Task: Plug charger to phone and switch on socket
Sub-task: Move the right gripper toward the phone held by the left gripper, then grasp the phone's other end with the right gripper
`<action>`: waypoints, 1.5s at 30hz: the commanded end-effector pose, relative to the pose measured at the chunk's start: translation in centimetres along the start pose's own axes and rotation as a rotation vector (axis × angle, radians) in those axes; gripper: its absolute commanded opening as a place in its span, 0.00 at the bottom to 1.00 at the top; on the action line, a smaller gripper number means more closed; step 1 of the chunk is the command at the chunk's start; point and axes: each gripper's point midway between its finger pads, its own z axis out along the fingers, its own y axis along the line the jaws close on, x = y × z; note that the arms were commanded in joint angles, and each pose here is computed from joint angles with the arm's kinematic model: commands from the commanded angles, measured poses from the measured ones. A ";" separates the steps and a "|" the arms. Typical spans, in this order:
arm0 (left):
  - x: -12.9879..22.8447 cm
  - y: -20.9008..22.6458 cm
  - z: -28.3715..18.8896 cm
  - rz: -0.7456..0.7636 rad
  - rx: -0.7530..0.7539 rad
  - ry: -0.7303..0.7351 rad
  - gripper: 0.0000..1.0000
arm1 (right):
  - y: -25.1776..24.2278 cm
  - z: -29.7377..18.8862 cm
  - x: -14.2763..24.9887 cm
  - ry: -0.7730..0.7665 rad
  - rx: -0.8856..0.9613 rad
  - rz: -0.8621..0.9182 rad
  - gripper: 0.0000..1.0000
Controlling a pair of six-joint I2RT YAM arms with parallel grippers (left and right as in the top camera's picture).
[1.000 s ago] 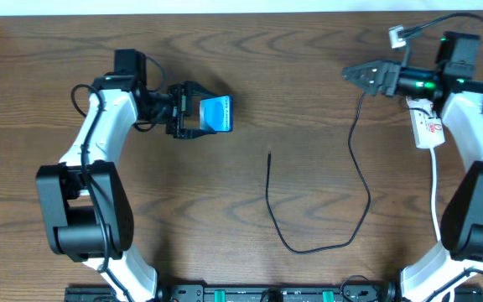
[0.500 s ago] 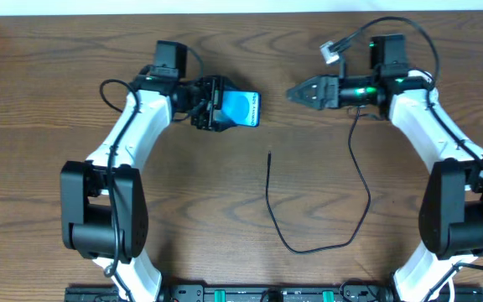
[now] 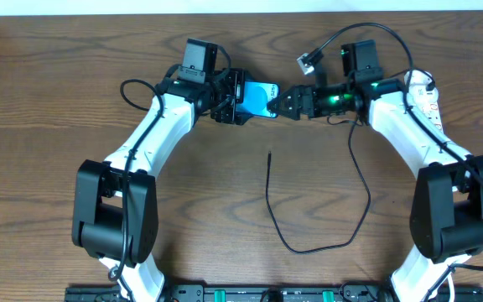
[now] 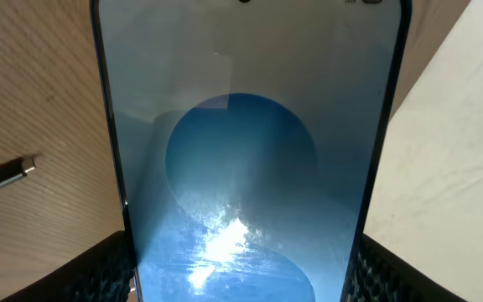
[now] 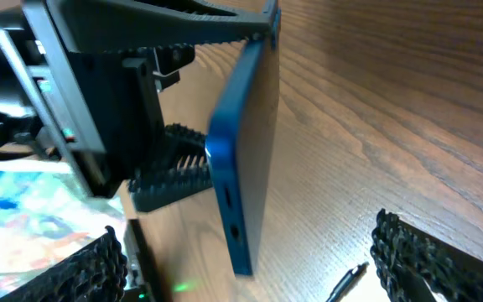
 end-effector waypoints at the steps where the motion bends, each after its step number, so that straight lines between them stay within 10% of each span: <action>1: 1.5 -0.9 -0.9 0.003 0.034 0.003 0.07 | -0.2 0.6 -0.4 -0.005 0.043 -0.047 0.94; 12: 3.4 -0.2 -0.1 -0.023 0.009 0.039 0.08 | -1.8 0.8 -0.7 -0.021 0.153 -0.054 0.71; 23: 4.7 0.3 0.4 -0.008 -0.007 0.057 0.07 | -2.1 0.8 -1.0 -0.035 0.173 -0.052 0.73; 45: 5.6 0.7 0.7 -0.072 -0.021 0.067 0.07 | -2.4 1.0 -1.0 -0.036 0.201 -0.051 0.29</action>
